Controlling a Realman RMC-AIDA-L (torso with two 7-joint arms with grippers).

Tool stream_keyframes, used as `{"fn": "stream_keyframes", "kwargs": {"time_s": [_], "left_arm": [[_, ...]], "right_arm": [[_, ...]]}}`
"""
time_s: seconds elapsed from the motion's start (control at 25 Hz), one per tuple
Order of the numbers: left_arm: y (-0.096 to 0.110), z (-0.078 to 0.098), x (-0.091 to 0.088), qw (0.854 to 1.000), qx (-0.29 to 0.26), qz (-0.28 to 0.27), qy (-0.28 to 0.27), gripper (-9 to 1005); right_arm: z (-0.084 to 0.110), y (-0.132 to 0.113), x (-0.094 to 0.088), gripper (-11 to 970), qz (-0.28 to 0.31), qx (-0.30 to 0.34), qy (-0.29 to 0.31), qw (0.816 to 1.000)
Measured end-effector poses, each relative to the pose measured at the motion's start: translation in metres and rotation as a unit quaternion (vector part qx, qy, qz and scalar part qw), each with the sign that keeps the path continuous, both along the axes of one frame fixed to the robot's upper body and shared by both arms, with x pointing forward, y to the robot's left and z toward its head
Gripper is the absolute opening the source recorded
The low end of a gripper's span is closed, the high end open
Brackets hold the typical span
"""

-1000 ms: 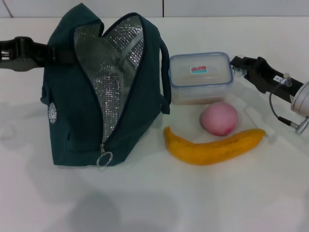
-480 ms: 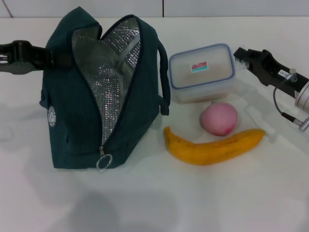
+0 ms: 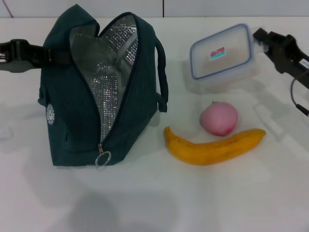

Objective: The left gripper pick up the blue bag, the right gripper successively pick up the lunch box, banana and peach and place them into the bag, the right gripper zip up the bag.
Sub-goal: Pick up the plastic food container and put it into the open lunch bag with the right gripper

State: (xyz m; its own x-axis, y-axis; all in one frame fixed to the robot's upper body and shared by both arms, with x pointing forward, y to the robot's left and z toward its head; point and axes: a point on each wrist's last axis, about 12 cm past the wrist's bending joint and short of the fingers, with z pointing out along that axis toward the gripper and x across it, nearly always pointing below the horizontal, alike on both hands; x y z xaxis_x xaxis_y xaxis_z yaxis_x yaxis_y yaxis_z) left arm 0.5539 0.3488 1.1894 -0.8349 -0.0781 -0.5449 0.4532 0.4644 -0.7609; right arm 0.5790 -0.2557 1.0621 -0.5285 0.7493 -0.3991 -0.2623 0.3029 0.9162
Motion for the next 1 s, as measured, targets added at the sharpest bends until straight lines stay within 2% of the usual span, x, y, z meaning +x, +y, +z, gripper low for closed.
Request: {"fn": "stream_keyframes", "kwargs": {"time_s": [0.32, 0.64, 0.88, 1.0], "left_arm": [[-0.002, 0.0, 0.0, 1.0, -0.003, -0.002, -0.001, 46], [-0.004, -0.002, -0.001, 1.0, -0.007, -0.003, 0.002, 46], [-0.007, -0.004, -0.001, 1.0, -0.011, -0.005, 0.005, 46], [-0.008, -0.005, -0.002, 1.0, -0.012, -0.006, 0.006, 46]], "right_arm": [[0.006, -0.012, -0.013, 94, -0.012, 0.043, -0.035, 0.998], [0.029, -0.018, -0.021, 94, 0.003, 0.119, -0.108, 0.987], [0.05, -0.011, -0.021, 95, 0.049, 0.164, -0.153, 0.973], [0.061, -0.002, -0.015, 95, 0.078, 0.179, -0.165, 0.967]]}}
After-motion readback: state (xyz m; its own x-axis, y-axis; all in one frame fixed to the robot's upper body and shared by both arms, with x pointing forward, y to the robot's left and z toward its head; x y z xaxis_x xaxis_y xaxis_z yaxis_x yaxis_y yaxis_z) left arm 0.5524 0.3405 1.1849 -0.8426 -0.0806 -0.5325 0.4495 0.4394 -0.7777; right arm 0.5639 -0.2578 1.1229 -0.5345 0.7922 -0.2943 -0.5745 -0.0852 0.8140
